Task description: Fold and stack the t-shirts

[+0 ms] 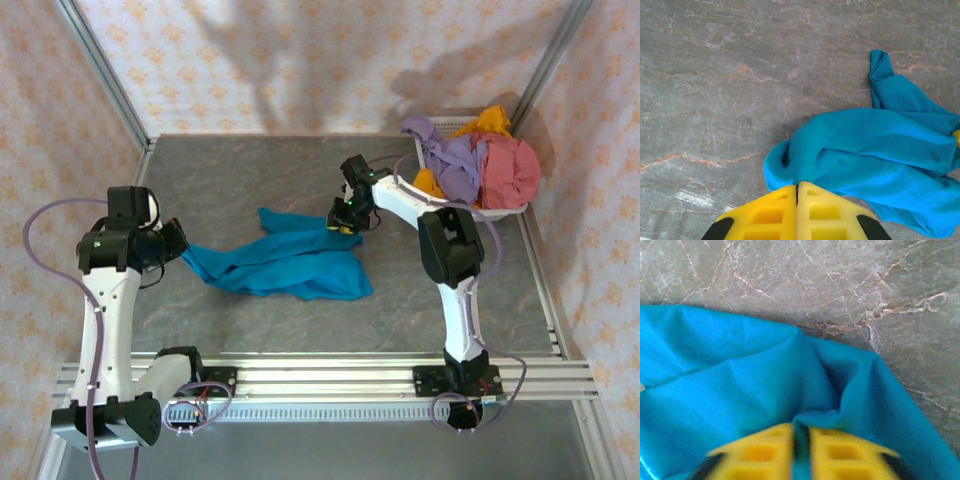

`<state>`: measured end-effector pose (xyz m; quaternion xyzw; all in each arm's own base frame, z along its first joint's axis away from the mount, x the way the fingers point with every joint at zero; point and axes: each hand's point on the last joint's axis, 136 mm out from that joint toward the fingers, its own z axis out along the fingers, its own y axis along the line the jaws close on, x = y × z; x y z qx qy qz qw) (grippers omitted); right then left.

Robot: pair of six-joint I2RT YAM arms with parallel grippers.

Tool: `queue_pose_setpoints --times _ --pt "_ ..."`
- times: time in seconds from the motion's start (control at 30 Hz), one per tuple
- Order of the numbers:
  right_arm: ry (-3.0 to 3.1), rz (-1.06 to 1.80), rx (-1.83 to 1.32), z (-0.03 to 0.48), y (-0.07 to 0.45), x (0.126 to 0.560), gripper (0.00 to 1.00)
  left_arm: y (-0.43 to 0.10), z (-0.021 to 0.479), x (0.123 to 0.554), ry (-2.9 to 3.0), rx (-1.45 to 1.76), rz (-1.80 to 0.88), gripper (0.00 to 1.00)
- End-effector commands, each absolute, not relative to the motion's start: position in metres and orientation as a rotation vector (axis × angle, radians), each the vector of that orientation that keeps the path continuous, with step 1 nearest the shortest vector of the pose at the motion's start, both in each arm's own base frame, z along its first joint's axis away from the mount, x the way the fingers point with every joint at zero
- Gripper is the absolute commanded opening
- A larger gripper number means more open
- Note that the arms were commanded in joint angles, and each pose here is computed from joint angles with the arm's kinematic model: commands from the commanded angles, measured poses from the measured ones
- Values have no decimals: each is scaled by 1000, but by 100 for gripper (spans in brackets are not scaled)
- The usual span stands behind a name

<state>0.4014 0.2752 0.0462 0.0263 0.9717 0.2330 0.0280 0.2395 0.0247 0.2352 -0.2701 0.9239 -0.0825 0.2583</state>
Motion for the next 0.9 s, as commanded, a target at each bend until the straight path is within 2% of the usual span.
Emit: queue_pose_setpoints --times 0.0,0.2,0.3,0.37,0.5,0.67,0.7,0.73,0.8,0.87 --pt "2920 661 63 88 262 413 0 30 264 257 2427 -699 -225 0" --pt "2675 529 153 217 183 421 0 30 327 298 2307 -610 -275 0" --pt "2558 518 155 278 152 401 0 38 377 309 2202 -566 -234 0" --pt "2522 561 159 300 144 381 0 41 404 312 2143 -547 -212 0" --pt "2574 595 154 298 142 321 0 44 413 310 2154 -529 -186 0" --pt "2766 591 191 229 163 253 2 42 352 303 2273 -564 -190 0" --pt "2819 627 220 210 168 244 23 40 336 300 2304 -572 -201 0" --pt "2850 637 245 196 170 239 39 38 317 296 2341 -585 -209 0" --pt "2846 642 273 181 170 239 48 34 283 290 2404 -610 -236 0" --pt "2840 621 304 171 168 243 50 29 255 287 2447 -631 -270 0"
